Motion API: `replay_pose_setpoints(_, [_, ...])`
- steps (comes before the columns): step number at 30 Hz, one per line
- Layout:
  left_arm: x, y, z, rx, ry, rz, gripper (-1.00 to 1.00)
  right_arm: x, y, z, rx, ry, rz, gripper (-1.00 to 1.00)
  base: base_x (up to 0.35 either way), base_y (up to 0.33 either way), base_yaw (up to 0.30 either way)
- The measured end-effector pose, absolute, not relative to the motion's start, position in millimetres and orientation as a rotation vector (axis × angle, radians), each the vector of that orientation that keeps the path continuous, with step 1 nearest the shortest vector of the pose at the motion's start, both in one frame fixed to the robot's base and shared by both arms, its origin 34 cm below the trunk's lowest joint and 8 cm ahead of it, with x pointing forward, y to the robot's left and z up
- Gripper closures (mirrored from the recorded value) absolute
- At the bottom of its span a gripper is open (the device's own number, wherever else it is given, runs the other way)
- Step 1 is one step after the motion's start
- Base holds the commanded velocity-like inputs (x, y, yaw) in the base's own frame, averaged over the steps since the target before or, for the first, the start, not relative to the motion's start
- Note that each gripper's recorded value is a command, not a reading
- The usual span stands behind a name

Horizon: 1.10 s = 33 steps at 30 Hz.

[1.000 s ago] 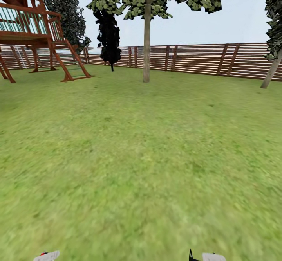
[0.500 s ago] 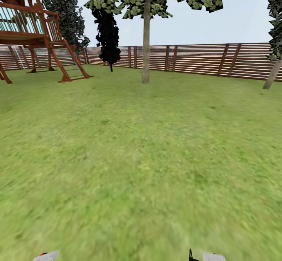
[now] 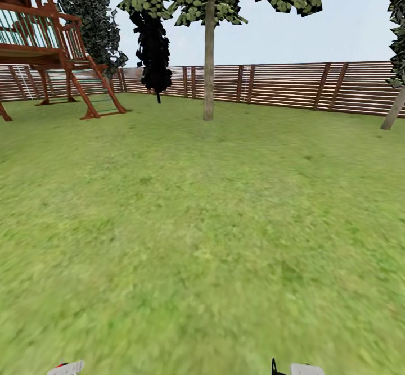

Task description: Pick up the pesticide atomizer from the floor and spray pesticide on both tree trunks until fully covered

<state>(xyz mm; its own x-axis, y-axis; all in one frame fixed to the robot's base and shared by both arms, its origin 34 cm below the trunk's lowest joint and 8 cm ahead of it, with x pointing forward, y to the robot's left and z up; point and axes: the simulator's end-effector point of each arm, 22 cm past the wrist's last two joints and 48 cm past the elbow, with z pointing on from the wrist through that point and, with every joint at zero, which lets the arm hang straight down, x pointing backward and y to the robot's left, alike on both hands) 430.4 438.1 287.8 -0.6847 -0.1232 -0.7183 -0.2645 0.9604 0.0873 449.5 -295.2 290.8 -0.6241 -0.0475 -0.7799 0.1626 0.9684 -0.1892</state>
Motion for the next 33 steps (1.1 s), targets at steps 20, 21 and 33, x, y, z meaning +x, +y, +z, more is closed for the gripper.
replay_pose_setpoints(20, [425.8, 435.0, 285.5, -0.269, 2.335, 0.232, 1.00, 449.8, -295.2, 291.0, 0.080, 2.225, -0.303, -1.00, 0.338, -0.084, 0.000])
replay_pose_setpoints(21, [425.9, 435.0, 285.5, -0.269, 2.335, 0.232, 1.00, 449.9, -295.2, 291.0, 0.080, 2.225, -0.303, -1.00, 0.338, -0.084, 0.000])
replay_pose_setpoints(33, [425.8, 434.2, 285.2, -0.269, 2.336, 0.230, 1.00, 449.7, -295.1, 290.9, 0.080, 2.225, -0.303, -1.00, 0.338, -0.084, 0.000])
